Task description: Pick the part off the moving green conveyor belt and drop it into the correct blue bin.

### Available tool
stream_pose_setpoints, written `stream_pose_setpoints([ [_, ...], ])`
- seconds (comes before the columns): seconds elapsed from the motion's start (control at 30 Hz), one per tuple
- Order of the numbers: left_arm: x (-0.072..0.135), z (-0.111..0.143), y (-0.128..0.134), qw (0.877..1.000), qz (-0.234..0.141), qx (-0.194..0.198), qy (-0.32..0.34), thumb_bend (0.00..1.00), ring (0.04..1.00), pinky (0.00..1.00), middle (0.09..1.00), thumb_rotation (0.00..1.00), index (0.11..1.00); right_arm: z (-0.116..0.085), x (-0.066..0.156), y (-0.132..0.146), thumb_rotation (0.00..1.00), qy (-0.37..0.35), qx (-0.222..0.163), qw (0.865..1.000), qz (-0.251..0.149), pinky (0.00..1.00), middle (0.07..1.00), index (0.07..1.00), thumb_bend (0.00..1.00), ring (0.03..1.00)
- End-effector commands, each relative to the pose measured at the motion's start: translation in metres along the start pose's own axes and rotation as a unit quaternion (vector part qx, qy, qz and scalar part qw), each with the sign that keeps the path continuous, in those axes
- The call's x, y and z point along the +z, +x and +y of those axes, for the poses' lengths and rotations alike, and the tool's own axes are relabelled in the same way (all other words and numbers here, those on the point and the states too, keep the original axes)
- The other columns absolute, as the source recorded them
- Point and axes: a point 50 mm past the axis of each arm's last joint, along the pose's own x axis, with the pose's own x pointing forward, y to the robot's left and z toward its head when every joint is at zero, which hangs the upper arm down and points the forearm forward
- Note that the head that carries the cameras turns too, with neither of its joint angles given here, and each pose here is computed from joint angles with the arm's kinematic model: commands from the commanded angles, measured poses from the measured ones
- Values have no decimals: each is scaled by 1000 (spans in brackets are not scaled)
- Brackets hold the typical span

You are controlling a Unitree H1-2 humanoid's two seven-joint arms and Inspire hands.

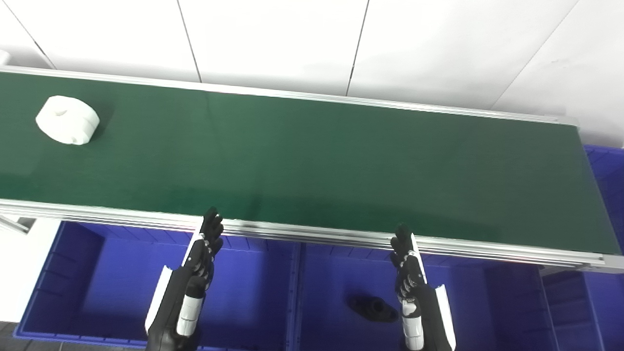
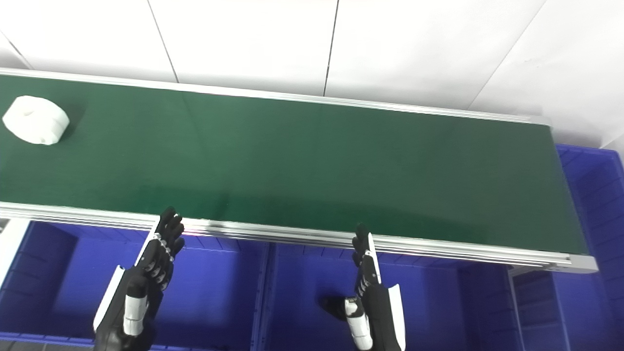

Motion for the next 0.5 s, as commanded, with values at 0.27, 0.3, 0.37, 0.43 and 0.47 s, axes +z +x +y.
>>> stream_pose_setpoints([
  [0.27,12,-1,-1,1000,-29,-8,5,733,1000,1000,1000,1000,1000,35,17,11,1000,57,-1,998,-28,1000,1000,1000,927,994],
  [0.3,11,-1,-1,1000,-28,-9,5,733,1000,1000,1000,1000,1000,34,17,11,1000,56,0,998,-28,1000,1000,1000,927,994],
  [0.37,11,-1,-1,1000,-26,-10,2,737,1000,1000,1000,1000,1000,33,17,11,1000,56,0,998,-27,1000,1000,1000,927,995],
  [0.43,11,-2,-1,1000,-27,-11,-3,738,1000,1000,1000,1000,1000,33,18,10,1000,53,-1,998,-25,1000,1000,1000,931,994],
  [0.47,11,-2,-1,1000,-27,-11,-2,738,1000,1000,1000,1000,1000,33,18,10,1000,54,-1,998,-25,1000,1000,1000,932,994],
])
